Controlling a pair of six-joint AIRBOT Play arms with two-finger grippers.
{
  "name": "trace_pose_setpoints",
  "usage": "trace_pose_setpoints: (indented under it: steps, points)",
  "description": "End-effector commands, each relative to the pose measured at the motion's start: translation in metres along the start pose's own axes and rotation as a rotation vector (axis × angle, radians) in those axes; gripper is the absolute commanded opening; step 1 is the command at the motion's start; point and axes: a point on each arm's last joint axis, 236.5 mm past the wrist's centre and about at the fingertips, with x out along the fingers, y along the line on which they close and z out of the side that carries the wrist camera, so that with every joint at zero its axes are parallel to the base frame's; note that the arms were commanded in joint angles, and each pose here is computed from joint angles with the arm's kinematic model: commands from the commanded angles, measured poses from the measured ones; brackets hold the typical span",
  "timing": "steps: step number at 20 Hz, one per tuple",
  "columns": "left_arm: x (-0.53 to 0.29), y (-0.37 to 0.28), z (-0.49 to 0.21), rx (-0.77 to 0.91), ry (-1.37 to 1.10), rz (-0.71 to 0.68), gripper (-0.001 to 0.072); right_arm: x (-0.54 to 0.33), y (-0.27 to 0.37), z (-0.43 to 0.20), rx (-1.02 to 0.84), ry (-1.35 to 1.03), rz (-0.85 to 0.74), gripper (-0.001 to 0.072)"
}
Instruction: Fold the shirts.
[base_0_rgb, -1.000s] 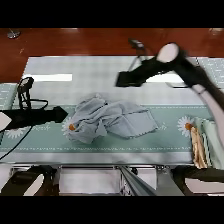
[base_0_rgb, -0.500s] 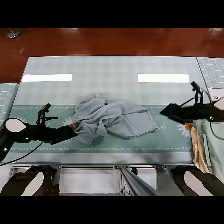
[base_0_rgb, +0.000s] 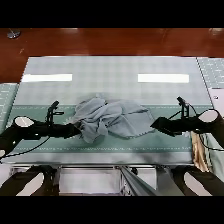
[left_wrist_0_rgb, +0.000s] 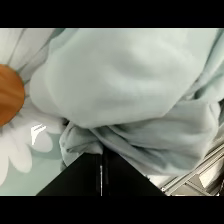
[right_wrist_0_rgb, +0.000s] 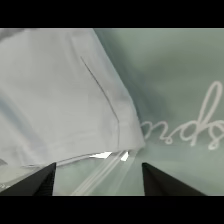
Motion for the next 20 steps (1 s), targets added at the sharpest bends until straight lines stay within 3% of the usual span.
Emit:
trace_pose_setpoints:
  steps: [1, 8, 9, 12, 13, 14, 17, 20]
  points:
    - [-0.002, -0.010, 0.011, 0.042, -0.015, -0.019, 0.0017, 0.023, 0.007, -0.015, 0.007, 0.069, -0.009, 0.0617]
    - [-0.006, -0.014, 0.018, 0.056, -0.031, -0.020, 0.0017, 0.052, 0.039, 0.011, 0.015, 0.054, 0.037, 0.0616]
    - [-0.006, -0.014, 0.019, 0.056, -0.033, -0.019, 0.0017, 0.055, 0.046, 0.016, 0.012, 0.060, 0.048, 0.0588]
    - [-0.006, -0.014, 0.019, 0.056, -0.034, -0.020, 0.0017, 0.059, 0.069, 0.027, -0.037, 0.068, 0.067, 0.0295]
    - [-0.006, -0.014, 0.019, 0.056, -0.034, -0.019, 0.0017, 0.059, 0.076, 0.033, -0.055, 0.057, 0.072, 0.0098]
    - [-0.006, -0.014, 0.020, 0.058, -0.036, -0.019, 0.0017, 0.056, 0.082, 0.042, -0.079, 0.034, 0.079, 0.0023]
    - [-0.028, -0.030, 0.051, 0.105, -0.113, -0.030, 0.0017, 0.019, 0.110, 0.083, -0.160, -0.040, 0.112, 0.0023]
    - [-0.106, -0.080, 0.128, 0.244, -0.354, -0.034, 0.0017, -0.083, 0.167, 0.157, -0.294, -0.252, 0.166, 0.0022]
